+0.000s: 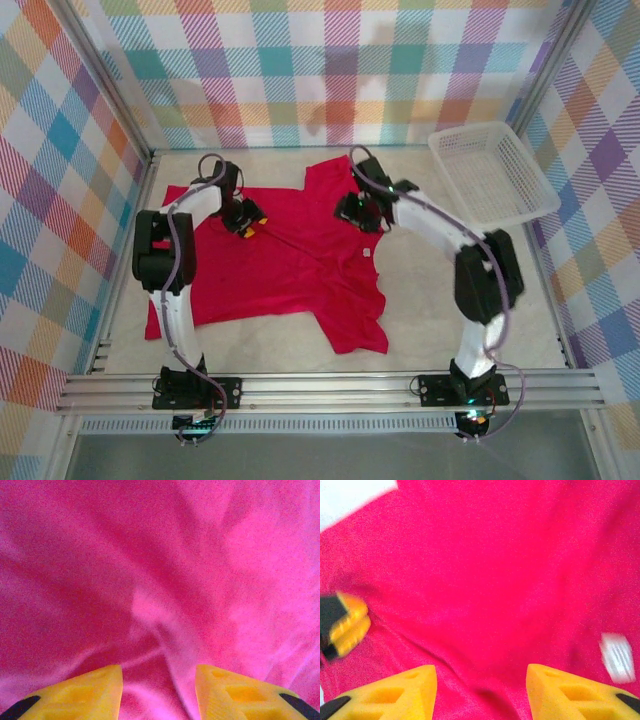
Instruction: Fold the inside-out t-shirt
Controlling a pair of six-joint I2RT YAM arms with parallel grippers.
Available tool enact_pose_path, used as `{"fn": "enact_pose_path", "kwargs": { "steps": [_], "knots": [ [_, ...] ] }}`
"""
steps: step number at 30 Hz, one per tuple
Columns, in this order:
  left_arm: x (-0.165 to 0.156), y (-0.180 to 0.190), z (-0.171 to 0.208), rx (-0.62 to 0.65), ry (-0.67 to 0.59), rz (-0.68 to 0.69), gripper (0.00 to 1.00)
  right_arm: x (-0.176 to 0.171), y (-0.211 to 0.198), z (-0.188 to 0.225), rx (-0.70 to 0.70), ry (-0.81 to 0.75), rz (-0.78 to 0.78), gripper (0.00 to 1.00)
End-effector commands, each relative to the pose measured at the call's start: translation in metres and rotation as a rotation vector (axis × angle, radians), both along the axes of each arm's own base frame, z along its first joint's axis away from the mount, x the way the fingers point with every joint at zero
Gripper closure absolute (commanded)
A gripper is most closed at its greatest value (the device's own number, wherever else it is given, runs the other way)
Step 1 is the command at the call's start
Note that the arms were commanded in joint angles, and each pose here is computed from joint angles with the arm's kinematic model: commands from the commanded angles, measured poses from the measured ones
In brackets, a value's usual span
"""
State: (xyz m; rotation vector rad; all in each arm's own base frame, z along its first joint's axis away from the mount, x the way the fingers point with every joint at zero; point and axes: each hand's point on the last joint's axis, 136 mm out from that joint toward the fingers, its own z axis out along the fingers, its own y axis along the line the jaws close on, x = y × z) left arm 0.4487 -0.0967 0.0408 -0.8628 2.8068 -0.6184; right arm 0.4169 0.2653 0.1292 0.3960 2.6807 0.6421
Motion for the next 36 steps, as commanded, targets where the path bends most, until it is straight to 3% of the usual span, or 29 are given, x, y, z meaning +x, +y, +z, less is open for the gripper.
{"fn": "enact_pose_path", "kwargs": {
  "steps": [1, 7, 13, 20, 23, 28, 32, 36],
  "knots": [
    [-0.020, 0.018, 0.017, 0.027, 0.007, 0.005, 0.57, 0.038, 0.002, -0.046, -0.063, 0.079, 0.052, 0.52],
    [-0.032, 0.036, 0.018, 0.021, 0.012, 0.044, 0.56, 0.084, 0.010, -0.094, -0.034, 0.153, 0.022, 0.52],
    [-0.043, 0.038, 0.026, 0.016, 0.015, 0.038, 0.54, 0.117, -0.010, -0.145, -0.016, 0.264, -0.060, 0.53],
    [-0.076, 0.039, 0.037, 0.025, 0.020, 0.031, 0.53, 0.165, -0.015, -0.156, 0.107, 0.194, -0.132, 0.57],
    [-0.085, 0.043, 0.039, 0.042, 0.020, 0.036, 0.52, 0.180, -0.024, -0.138, 0.158, 0.147, -0.149, 0.57],
    [-0.085, 0.045, 0.044, 0.044, -0.005, 0.053, 0.52, 0.197, -0.036, -0.041, 0.154, -0.062, -0.036, 0.52],
    [-0.088, 0.047, 0.039, 0.053, -0.003, 0.066, 0.51, 0.162, -0.028, 0.007, 0.125, -0.093, 0.050, 0.50],
    [-0.094, 0.048, 0.036, 0.053, -0.001, 0.077, 0.50, 0.112, -0.015, 0.003, 0.095, -0.036, 0.095, 0.50]
  ]
}}
